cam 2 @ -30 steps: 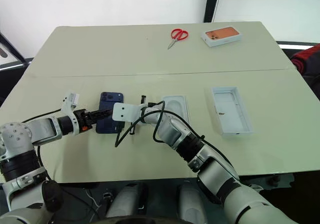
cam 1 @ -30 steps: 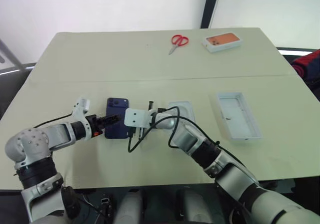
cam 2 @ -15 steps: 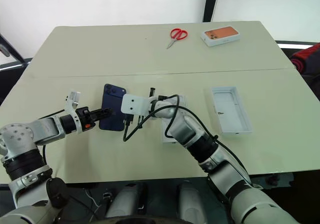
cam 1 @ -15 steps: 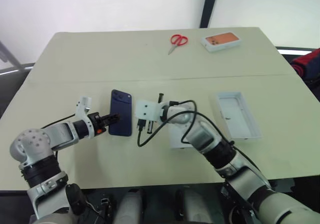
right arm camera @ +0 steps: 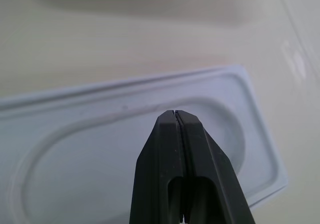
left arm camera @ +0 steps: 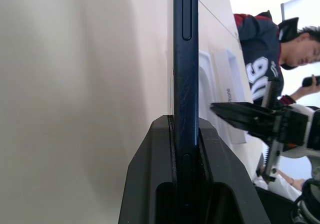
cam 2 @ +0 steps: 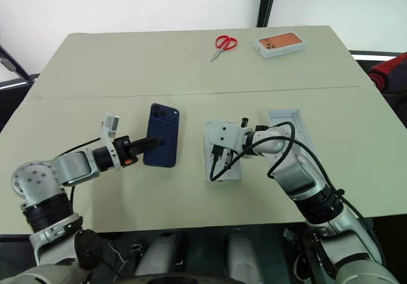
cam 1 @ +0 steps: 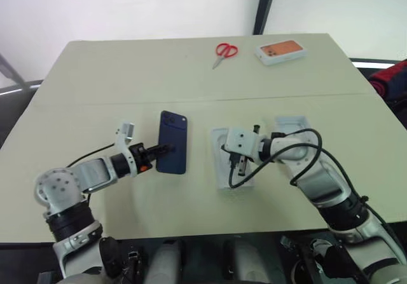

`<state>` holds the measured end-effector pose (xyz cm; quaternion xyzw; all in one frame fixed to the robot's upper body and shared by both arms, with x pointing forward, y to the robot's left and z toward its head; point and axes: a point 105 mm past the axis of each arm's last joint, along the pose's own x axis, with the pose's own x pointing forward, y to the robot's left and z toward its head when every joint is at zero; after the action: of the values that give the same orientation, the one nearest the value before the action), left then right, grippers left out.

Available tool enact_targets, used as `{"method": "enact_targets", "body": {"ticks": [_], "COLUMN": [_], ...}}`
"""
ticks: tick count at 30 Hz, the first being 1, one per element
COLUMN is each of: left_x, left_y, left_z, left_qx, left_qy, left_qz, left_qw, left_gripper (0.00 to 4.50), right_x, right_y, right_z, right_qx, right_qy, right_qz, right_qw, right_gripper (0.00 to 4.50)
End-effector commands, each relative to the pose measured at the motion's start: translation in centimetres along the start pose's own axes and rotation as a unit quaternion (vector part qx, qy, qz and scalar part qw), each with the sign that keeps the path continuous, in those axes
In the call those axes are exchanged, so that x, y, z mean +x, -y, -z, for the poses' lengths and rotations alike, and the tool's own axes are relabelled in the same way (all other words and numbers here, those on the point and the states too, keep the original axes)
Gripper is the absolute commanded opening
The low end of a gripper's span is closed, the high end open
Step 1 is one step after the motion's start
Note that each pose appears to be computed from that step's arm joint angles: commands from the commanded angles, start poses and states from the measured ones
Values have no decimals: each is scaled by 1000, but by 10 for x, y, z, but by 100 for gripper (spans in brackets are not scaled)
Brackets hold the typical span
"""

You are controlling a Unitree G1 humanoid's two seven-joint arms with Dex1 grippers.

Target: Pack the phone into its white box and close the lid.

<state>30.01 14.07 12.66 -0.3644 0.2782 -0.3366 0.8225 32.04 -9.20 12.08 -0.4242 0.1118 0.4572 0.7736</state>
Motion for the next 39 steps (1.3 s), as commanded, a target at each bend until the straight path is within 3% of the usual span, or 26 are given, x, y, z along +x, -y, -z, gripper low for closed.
{"method": "enact_targets", "body": {"ticks": [1,9,16,24,39], "left_x": [1,4,35,84,107], "left_y": [18,21,52,71,86], "left_z": [-4,-1,6,45,61], "left_qx": [26,22,12,-47,-57], "left_qy": [5,5,-4,-65,-124], "left_qz": [29,35,84,73,71], "left_qw": [999,999,996,994,988], "left_gripper": [2,2,2,2,2], "right_x": [1,-2,-27,-76,-80], "right_y": [-3,-22,18,53,48], "right_z": [13,12,-7,28,44], "right_qx": [-33,-23,21,22,30], "right_qy": [-30,-20,26,-40,-61], "right_qz": [10,-34,46,111,118], "right_qw": [999,999,998,993,991], "right_gripper": [0,0,0,0,0]}}
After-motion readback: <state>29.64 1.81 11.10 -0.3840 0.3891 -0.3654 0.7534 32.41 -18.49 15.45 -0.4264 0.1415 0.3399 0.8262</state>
